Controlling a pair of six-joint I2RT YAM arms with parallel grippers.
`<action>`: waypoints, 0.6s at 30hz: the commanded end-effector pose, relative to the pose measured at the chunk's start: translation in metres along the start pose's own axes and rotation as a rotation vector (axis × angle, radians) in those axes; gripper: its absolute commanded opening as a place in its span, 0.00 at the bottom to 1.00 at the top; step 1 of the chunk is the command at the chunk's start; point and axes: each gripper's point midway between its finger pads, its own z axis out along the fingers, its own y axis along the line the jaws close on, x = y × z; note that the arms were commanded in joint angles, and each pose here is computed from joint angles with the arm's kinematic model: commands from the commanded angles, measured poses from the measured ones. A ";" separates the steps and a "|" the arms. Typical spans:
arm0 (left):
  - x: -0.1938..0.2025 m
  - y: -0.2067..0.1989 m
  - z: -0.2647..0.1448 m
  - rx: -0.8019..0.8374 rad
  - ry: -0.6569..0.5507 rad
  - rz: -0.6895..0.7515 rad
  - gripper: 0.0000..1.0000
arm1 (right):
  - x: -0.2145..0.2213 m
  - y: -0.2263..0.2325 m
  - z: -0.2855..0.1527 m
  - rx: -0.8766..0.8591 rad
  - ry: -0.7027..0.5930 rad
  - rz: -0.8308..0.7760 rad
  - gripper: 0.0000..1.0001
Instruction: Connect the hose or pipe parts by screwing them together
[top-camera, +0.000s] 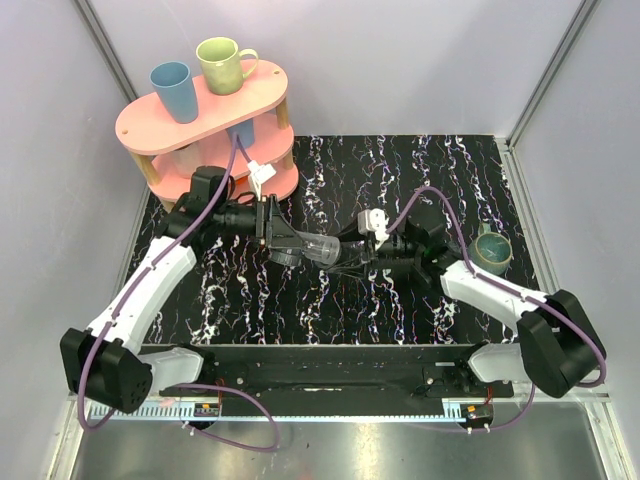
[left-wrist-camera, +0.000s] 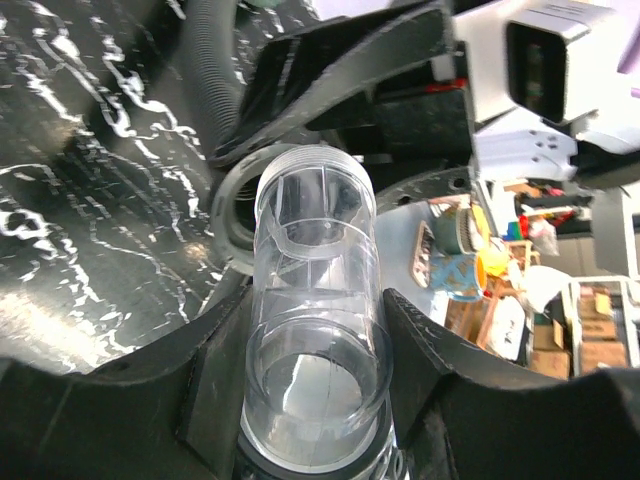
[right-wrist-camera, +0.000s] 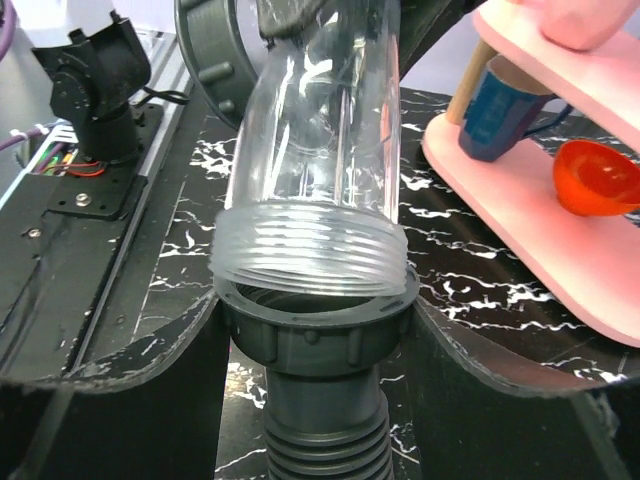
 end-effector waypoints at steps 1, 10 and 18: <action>-0.004 0.032 -0.007 -0.246 -0.030 0.020 0.00 | -0.059 -0.010 0.002 0.060 -0.109 -0.206 0.12; -0.001 0.034 -0.017 -0.323 -0.054 0.054 0.00 | -0.057 -0.007 0.004 0.067 -0.112 -0.162 0.31; 0.010 0.048 -0.009 -0.332 -0.021 0.033 0.00 | -0.050 0.001 0.012 0.041 -0.102 -0.124 0.38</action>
